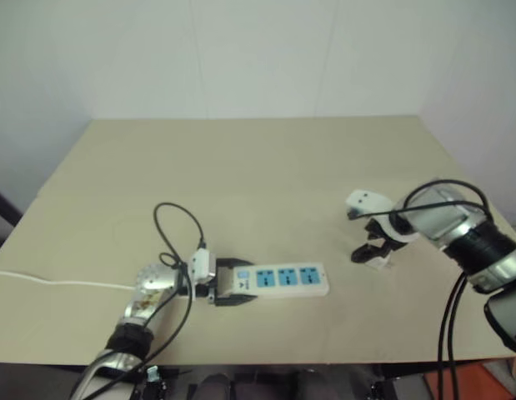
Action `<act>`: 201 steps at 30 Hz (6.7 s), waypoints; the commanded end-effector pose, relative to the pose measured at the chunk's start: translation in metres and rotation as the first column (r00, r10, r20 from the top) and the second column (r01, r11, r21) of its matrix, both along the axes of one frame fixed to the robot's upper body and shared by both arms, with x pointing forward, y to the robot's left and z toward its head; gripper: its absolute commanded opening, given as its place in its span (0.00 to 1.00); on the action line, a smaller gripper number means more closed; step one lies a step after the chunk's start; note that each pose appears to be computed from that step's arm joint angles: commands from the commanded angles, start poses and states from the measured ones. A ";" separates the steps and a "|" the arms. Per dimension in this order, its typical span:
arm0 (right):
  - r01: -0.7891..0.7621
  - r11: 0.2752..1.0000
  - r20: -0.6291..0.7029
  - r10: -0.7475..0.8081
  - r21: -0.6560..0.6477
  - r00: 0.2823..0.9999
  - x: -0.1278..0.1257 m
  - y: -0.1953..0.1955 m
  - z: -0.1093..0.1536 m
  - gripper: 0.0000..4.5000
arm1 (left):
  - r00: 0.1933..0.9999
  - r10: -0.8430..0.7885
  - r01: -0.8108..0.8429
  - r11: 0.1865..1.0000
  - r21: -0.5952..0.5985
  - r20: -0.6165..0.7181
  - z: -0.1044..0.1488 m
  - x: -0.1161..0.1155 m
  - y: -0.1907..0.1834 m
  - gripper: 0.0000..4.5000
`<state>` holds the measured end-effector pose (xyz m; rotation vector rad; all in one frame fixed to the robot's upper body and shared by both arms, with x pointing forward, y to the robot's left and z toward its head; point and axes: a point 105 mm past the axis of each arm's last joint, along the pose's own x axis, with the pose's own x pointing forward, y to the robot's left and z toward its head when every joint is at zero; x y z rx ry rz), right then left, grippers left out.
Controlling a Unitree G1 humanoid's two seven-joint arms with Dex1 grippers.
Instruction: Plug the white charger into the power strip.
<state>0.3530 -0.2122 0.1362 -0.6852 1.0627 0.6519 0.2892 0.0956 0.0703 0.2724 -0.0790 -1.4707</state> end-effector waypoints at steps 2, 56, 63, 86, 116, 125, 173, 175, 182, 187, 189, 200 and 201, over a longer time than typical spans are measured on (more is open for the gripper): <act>-0.020 1.000 -0.005 0.020 -0.012 1.000 -0.001 0.000 0.000 1.00 | 0.995 -0.047 0.056 0.994 0.090 -0.093 -0.027 -0.013 -0.007 0.73; -0.614 0.264 0.595 0.156 0.744 0.788 -0.041 0.152 0.030 0.26 | 0.994 -0.068 0.082 0.980 0.181 -0.084 -0.018 -0.003 0.011 0.73; -0.664 0.253 0.637 0.189 0.704 0.747 -0.045 0.162 0.002 0.26 | 0.993 -0.081 0.096 0.978 0.186 -0.085 -0.018 -0.005 0.007 0.73; -0.660 0.215 0.626 0.210 0.720 0.751 -0.053 0.184 -0.014 0.26 | 0.994 -0.064 0.081 0.977 0.196 -0.092 -0.019 -0.007 0.013 0.73; -0.650 0.270 0.612 0.219 0.710 0.760 -0.050 0.190 -0.028 0.26 | 0.993 -0.066 0.084 0.976 0.203 -0.096 -0.022 -0.005 0.011 0.73; -0.611 0.303 0.572 0.215 0.731 0.791 -0.053 0.177 -0.043 0.26 | 0.993 -0.062 0.081 0.976 0.204 -0.097 -0.022 -0.005 0.012 0.73; -0.576 0.433 0.418 0.409 0.693 0.811 -0.061 0.156 -0.112 0.26 | 0.995 -0.015 0.038 0.971 0.235 -0.097 -0.023 -0.006 0.028 0.73; -0.569 0.439 0.408 0.411 0.695 0.815 -0.062 0.155 -0.114 0.26 | 0.995 -0.013 0.035 0.972 0.234 -0.096 -0.023 -0.006 0.028 0.73; -0.563 0.437 0.400 0.412 0.702 0.819 -0.062 0.160 -0.111 0.34 | 0.996 -0.008 0.028 0.974 0.226 -0.092 -0.022 -0.005 0.026 0.73; -0.566 0.438 0.403 0.413 0.698 0.817 -0.060 0.159 -0.107 0.67 | 0.996 0.010 0.010 0.976 0.217 -0.089 -0.023 -0.004 0.024 0.73; -0.566 0.436 0.406 0.409 0.699 0.817 -0.059 0.158 -0.104 0.82 | 0.996 0.013 0.006 0.976 0.216 -0.090 -0.023 -0.004 0.024 0.73; -0.616 0.463 0.496 0.366 0.637 0.788 -0.048 0.149 -0.087 1.00 | 0.996 0.074 -0.068 0.990 0.121 -0.045 0.003 0.006 0.017 1.00; -0.621 0.459 0.521 0.339 0.636 0.784 -0.045 0.145 -0.078 1.00 | 0.997 0.075 -0.073 0.993 0.098 -0.019 0.013 0.006 0.017 1.00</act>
